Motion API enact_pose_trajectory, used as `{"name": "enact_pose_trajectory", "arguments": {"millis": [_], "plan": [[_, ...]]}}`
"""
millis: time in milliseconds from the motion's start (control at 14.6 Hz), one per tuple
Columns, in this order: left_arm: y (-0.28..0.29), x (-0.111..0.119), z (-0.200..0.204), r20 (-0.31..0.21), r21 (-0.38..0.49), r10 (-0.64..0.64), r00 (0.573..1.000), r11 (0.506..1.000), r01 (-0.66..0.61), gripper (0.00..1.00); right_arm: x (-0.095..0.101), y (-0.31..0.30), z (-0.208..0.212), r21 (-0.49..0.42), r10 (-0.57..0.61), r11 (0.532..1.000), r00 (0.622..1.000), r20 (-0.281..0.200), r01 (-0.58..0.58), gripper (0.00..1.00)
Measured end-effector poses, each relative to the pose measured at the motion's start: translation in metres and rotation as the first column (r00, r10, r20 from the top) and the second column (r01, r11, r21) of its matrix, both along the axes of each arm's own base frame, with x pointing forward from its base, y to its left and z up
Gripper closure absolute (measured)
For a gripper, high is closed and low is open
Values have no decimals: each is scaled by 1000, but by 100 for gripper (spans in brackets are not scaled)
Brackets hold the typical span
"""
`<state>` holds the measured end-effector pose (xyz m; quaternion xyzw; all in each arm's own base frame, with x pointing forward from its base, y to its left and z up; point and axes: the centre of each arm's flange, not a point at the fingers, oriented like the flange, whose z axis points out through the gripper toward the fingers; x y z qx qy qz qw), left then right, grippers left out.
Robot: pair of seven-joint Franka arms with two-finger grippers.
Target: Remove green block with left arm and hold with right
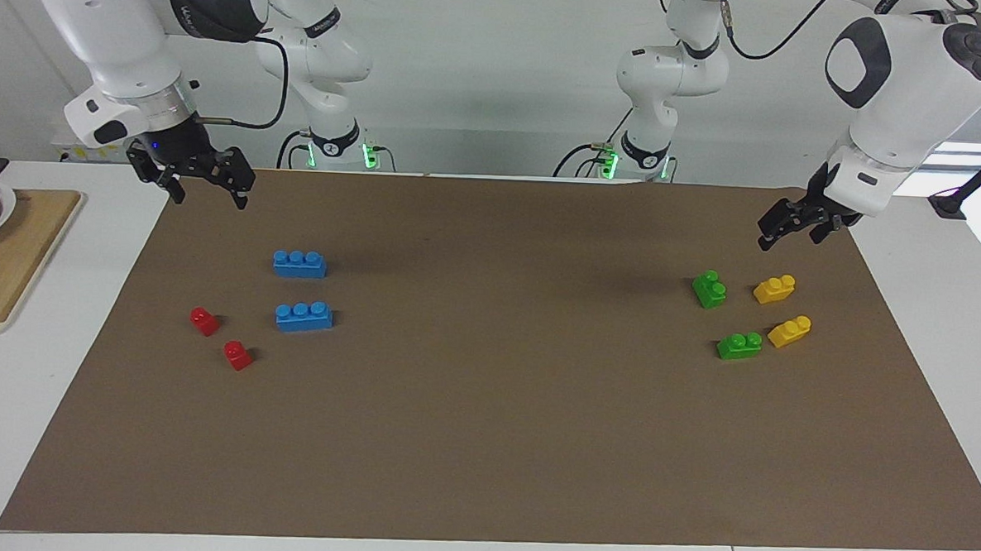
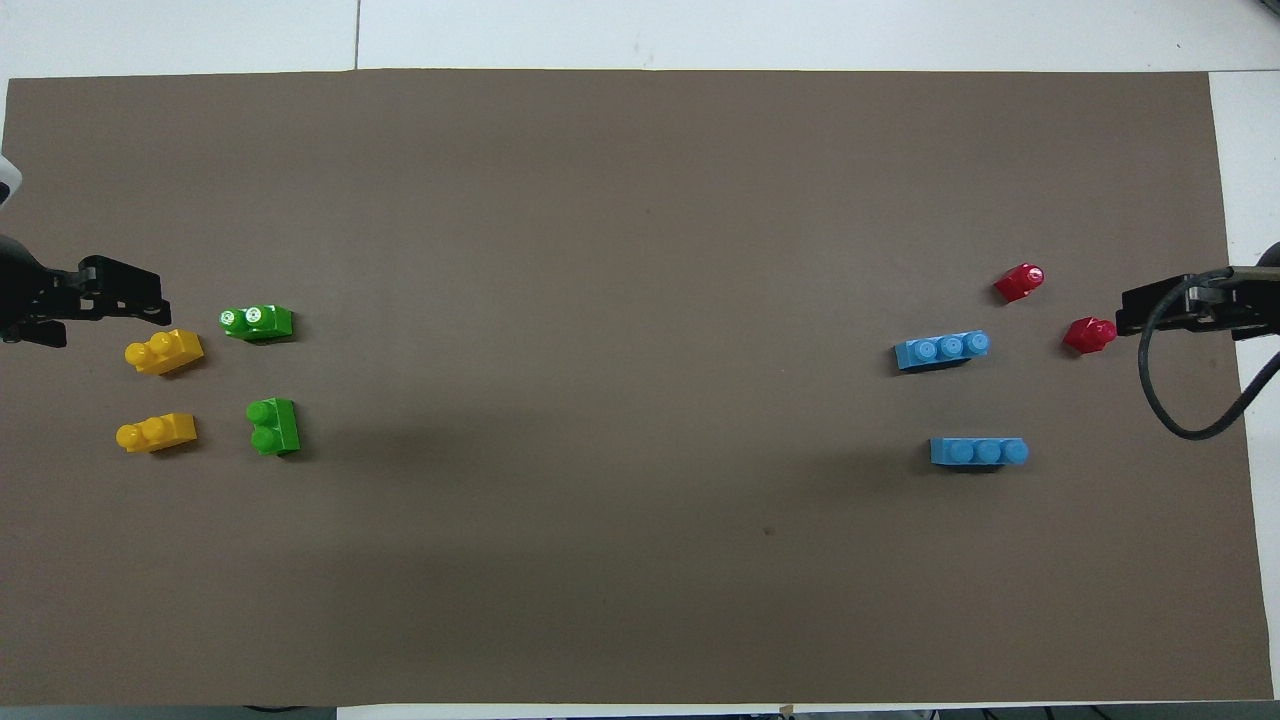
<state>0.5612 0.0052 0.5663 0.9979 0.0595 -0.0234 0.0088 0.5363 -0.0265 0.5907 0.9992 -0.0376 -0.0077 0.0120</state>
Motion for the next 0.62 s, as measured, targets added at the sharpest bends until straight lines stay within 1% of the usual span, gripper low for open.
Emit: {"name": "enact_pose_trajectory", "arguments": {"millis": [342, 616], "plan": [[-4, -1, 2, 0, 0, -6, 1000, 1000, 6, 0, 0, 0, 0, 0, 0, 1000, 1000, 0, 0, 0], [-6, -7, 8, -7, 0, -11, 1000, 1000, 11, 0, 0, 0, 0, 0, 0, 1000, 1000, 0, 0, 0]]}}
